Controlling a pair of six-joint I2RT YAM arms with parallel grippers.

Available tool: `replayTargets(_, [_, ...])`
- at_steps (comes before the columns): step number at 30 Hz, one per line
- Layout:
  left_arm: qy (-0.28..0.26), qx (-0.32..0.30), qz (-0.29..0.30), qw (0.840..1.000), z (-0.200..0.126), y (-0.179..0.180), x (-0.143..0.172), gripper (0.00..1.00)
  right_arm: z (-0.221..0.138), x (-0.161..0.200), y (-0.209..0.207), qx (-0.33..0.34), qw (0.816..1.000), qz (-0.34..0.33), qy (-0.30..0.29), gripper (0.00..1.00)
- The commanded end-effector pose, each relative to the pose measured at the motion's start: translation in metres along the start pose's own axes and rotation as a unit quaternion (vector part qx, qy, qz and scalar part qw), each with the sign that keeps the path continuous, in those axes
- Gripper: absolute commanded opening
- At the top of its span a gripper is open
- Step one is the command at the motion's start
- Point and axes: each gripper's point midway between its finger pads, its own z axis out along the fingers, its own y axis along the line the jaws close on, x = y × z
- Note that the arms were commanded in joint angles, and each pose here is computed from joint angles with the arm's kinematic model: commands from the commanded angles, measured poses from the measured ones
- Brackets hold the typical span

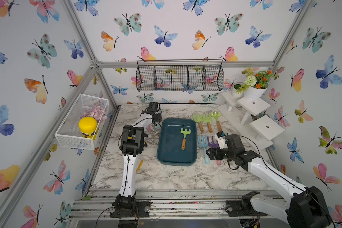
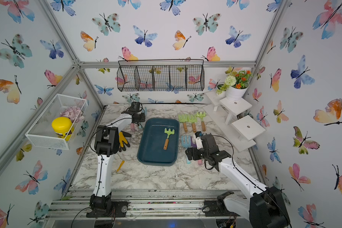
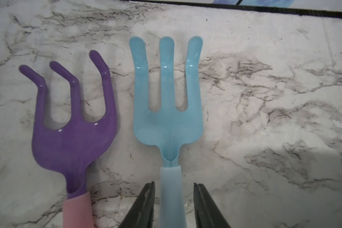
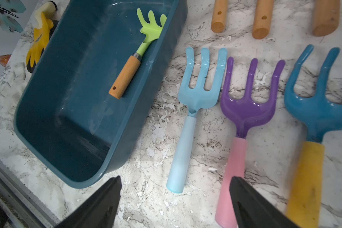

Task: Take the hand rake out of the storage box
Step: Place the rake at the center of the board, then pick up the rake from the storage box.

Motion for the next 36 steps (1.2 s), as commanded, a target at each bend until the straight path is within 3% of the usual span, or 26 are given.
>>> replayTargets(1, [-0.007,0.03,-0.008,0.999,-0.032,-0.008,-0.015,0.48,-0.001,-0.001,0.008,-0.017,1.0,-0.004,0.003,0.92])
replayTargets(5, [-0.04,0.054,-0.015,0.998,-0.085,-0.018,-0.027,0.54,-0.002,-0.006,0.013,-0.028,1.0,-0.003,0.005,0.92])
replayTargets(9, [-0.068,0.085,-0.016,0.994,-0.146,-0.035,-0.015,0.55,-0.001,-0.007,0.016,-0.037,0.999,0.0,0.01,0.92])
replayTargets(14, [-0.045,0.123,-0.01,0.991,-0.195,-0.059,0.044,0.55,-0.005,-0.01,0.021,-0.049,0.999,0.003,-0.003,0.92])
replayTargets(18, [-0.023,0.154,0.034,0.987,-0.218,-0.104,0.09,0.54,-0.009,-0.009,0.023,-0.055,0.998,0.002,-0.007,0.92])
replayTargets(21, [-0.01,0.148,0.067,0.987,-0.225,-0.134,0.115,0.54,-0.014,-0.007,0.022,-0.049,0.999,0.0,-0.011,0.92])
replayTargets(28, [0.022,0.161,0.072,0.984,-0.214,-0.177,0.147,0.54,-0.023,-0.002,0.022,-0.055,0.998,0.013,-0.032,0.93])
replayTargets(36, [0.053,0.126,0.082,0.987,-0.176,-0.188,0.162,0.54,-0.014,0.009,0.02,-0.057,0.998,0.017,-0.021,0.93])
